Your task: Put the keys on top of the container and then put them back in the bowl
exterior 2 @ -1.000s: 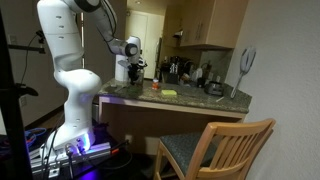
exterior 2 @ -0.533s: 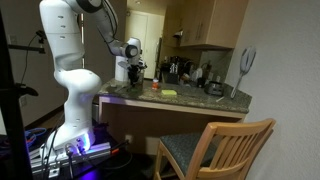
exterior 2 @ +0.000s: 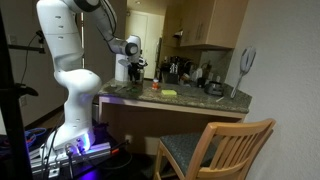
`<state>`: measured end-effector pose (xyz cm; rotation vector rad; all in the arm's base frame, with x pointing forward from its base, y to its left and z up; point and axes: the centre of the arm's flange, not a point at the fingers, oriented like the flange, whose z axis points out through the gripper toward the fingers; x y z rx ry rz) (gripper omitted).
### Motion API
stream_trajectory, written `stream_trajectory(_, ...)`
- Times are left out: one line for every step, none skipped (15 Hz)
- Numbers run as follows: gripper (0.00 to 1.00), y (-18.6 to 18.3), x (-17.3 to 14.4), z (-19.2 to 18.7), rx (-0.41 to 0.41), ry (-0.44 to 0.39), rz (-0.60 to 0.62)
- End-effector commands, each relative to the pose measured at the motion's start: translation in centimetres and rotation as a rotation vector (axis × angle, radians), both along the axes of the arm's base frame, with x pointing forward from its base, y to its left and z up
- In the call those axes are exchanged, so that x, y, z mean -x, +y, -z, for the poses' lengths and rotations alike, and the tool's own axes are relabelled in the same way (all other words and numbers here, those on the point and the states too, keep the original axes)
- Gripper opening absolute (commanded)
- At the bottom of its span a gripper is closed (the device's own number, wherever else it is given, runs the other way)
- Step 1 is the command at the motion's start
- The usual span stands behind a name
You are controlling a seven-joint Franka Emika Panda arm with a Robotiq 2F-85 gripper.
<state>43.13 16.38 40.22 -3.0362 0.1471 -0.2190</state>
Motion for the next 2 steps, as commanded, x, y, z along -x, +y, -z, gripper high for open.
stream_trajectory(1.0, -0.1, 0.0, -1.2, -0.023, -0.017, 0.016)
stream_trajectory(0.99, -0.2, 0.1, -2.2, -0.033, -0.035, 0.019)
